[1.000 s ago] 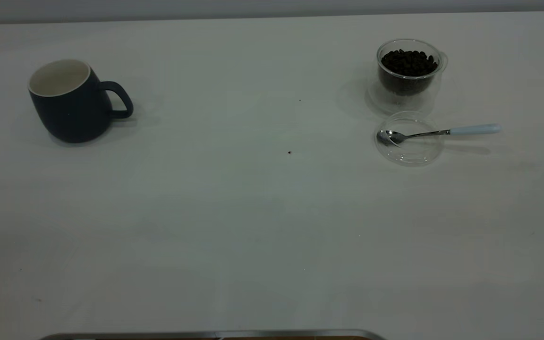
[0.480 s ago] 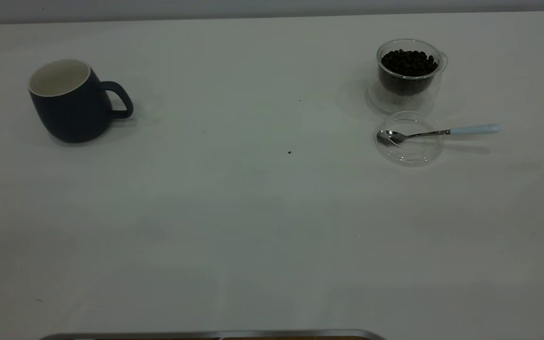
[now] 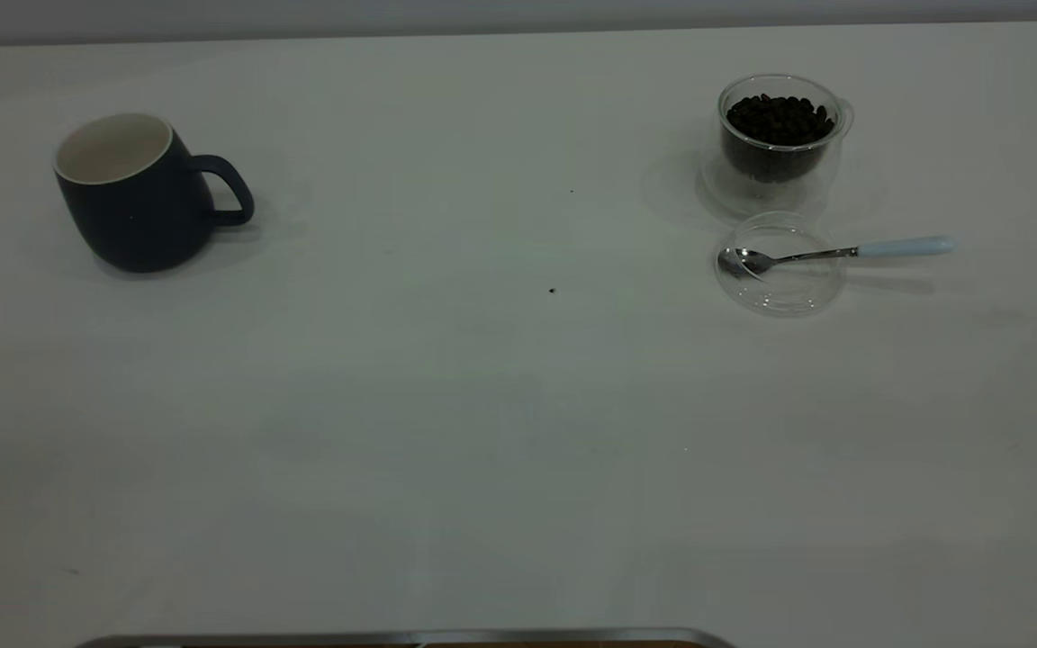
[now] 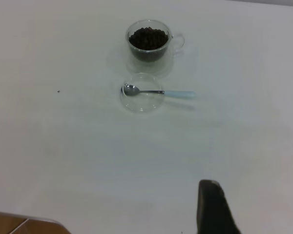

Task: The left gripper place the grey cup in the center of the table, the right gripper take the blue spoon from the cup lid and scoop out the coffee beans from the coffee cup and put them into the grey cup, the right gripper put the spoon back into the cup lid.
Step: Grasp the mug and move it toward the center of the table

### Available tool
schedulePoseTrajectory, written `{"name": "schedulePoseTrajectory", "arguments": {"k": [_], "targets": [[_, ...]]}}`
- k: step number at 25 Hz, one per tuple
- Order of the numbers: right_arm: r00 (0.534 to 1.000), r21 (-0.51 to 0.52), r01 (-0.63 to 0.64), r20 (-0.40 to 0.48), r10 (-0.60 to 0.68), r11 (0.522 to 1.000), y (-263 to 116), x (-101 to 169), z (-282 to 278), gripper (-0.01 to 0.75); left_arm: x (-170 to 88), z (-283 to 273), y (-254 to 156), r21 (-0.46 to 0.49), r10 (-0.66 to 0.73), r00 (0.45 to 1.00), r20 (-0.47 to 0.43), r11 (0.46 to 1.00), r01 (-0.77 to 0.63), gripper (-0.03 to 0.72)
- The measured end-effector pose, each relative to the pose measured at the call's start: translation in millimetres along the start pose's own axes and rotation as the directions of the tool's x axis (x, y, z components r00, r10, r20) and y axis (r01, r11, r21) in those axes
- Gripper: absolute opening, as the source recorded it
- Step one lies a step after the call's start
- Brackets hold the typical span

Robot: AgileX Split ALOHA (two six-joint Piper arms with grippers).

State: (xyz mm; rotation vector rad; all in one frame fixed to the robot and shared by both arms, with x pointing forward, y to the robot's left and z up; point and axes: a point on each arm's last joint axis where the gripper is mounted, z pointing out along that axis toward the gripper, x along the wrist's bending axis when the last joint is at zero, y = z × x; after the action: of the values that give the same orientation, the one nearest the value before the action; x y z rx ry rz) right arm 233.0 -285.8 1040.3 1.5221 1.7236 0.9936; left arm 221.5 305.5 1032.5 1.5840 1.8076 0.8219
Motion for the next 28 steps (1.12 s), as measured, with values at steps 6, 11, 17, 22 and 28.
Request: {"name": "schedulePoseTrajectory", "arguments": {"k": [6,11,17,22,28], "targets": [[1.000,0.000,0.000,0.000,0.000,1.000,0,0,0,0.451,-1,-2,9,-0.029,0.002,1.000,0.004,1.000,-0.002,0.489],[1.000,0.000,0.000,0.000,0.000,1.000,0,0,0,0.451,-6,15,56,0.049,0.115,0.993,0.005,0.992,-0.115,0.489],[1.000,0.000,0.000,0.000,0.000,1.000,0,0,0,0.451,-17,81,123,0.198,0.301,0.952,0.063,0.931,-0.307,0.489],[1.000,0.000,0.000,0.000,0.000,1.000,0,0,0,0.451,-35,164,166,0.335,0.395,0.906,0.151,0.842,-0.423,0.498],[1.000,0.000,0.000,0.000,0.000,1.000,0,0,0,0.451,-43,283,187,0.556,0.504,0.830,0.237,0.631,-0.542,0.551]]}}
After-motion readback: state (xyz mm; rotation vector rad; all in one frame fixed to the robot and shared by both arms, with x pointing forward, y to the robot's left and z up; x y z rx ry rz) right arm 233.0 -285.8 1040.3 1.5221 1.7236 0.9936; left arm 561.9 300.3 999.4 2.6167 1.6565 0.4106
